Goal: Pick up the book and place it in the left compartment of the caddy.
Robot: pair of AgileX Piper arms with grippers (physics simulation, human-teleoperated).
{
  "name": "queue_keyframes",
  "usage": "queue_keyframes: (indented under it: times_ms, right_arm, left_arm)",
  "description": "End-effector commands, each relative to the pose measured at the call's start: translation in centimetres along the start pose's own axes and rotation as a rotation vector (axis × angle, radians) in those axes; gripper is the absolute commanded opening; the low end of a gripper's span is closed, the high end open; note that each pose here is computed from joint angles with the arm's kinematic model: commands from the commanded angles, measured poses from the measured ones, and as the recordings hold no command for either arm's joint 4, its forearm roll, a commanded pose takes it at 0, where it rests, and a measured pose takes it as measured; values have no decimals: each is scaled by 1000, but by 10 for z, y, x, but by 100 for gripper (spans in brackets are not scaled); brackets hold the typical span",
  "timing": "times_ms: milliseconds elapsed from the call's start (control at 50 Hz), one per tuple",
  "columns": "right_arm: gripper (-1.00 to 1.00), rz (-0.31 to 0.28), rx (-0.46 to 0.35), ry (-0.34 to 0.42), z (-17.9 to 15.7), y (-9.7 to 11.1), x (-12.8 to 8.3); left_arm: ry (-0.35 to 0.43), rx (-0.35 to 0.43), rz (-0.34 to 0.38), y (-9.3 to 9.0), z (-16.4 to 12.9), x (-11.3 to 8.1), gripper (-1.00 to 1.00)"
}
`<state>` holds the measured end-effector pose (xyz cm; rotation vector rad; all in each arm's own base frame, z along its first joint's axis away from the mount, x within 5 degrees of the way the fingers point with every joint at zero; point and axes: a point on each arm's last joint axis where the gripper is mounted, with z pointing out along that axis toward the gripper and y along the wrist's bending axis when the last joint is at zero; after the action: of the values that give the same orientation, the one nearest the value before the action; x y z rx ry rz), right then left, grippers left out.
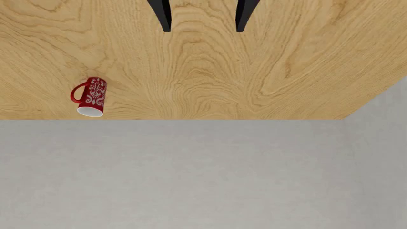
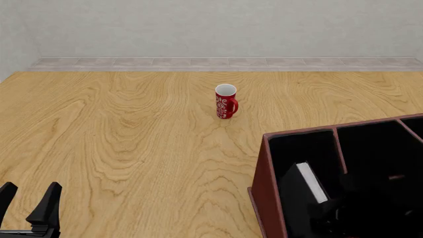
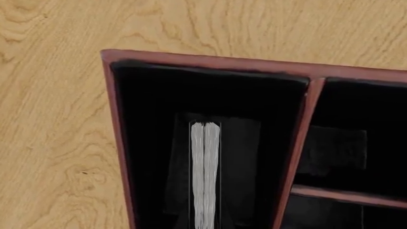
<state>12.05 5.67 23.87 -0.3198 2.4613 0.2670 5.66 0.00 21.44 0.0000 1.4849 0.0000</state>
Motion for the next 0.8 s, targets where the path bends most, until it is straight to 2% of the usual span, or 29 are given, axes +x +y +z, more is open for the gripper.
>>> queue_keyframes:
  times_ms: [20, 600, 620, 800]
  right_arm:
    - [-100, 18, -1, -6, 4, 0, -1]
    - [-100, 14, -5, 6, 10, 1, 2]
    - [100, 13, -5, 6, 10, 1, 2]
    - [100, 10, -8, 6, 11, 2, 1]
  left_arm:
    - [0, 0, 0, 0, 0, 0, 100]
    - [0, 0, 0, 0, 0, 0, 100]
    - [0, 0, 0, 0, 0, 0, 100]
    - [0, 0, 0, 0, 0, 0, 100]
